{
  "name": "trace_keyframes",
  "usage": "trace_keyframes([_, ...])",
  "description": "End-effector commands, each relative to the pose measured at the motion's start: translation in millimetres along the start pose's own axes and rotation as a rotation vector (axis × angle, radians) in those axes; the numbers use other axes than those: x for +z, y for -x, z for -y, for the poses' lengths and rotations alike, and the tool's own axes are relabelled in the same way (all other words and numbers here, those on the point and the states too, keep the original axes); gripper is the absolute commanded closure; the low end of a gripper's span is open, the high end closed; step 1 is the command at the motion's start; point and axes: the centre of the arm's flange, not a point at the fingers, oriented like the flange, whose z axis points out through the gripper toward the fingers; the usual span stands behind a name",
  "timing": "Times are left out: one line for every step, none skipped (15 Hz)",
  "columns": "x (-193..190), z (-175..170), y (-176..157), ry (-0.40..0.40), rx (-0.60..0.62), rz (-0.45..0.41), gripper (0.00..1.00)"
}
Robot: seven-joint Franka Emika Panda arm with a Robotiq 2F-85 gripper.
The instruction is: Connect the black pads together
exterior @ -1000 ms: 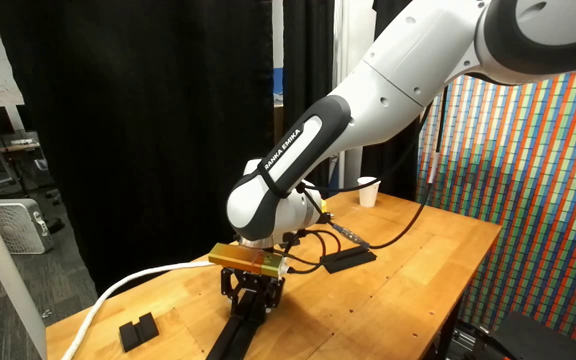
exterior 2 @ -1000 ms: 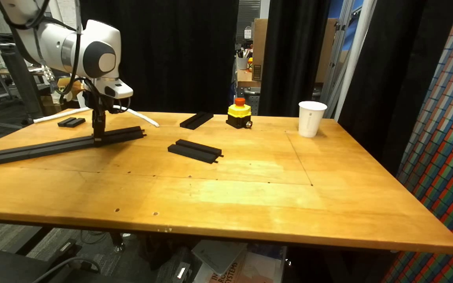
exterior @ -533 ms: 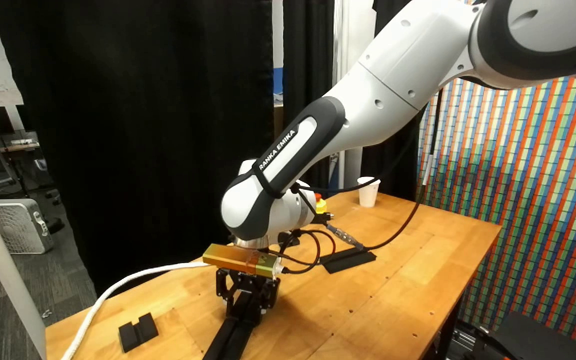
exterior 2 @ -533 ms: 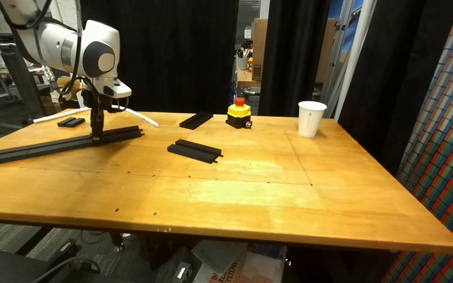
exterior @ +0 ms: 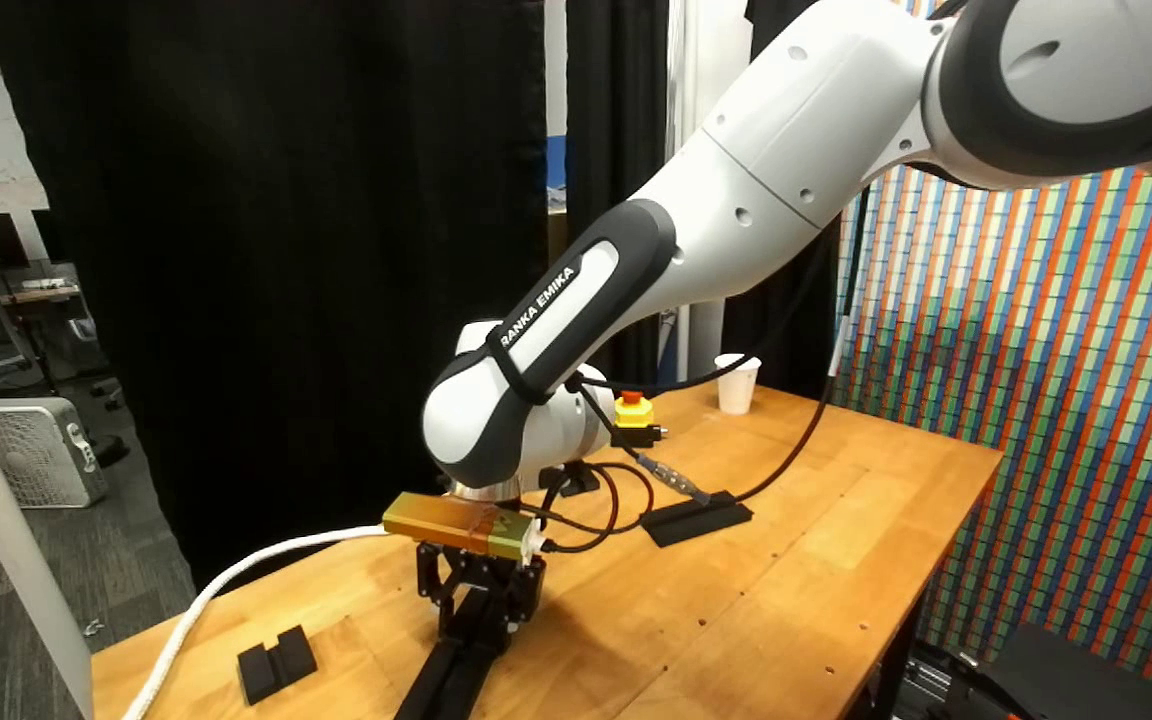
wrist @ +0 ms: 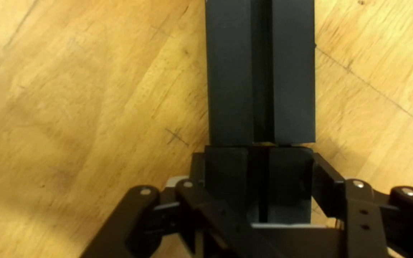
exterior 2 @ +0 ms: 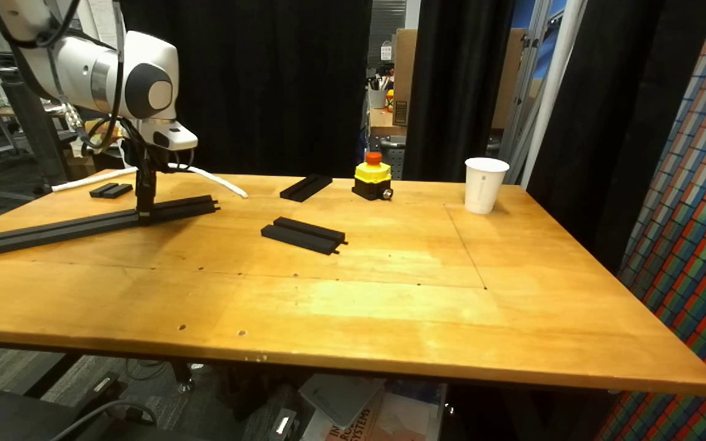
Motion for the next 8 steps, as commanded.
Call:
trace_keyframes([50.7,12.3,-5.0,0.068,0.015,-0.026,0.55])
trace_keyframes([50.6,12.7,-4.6,0.080,0.011,-0.033,0.55])
trace_keyframes([51.8,13.0,-4.7,0.093,0.010,-0.034,0.55])
trace_keyframes([52.9,13.2,-4.2,0.100,0.008,-0.037,0.55])
trace_keyframes([54.1,13.7,-3.2,0.108,0.007,-0.037,0.55])
trace_keyframes([54.5,14.1,-2.7,0.112,0.008,-0.035,0.55])
trace_keyframes([55.6,14.6,-2.4,0.112,0.008,-0.034,0.55])
trace_keyframes([55.9,15.1,-1.8,0.111,0.008,-0.034,0.55])
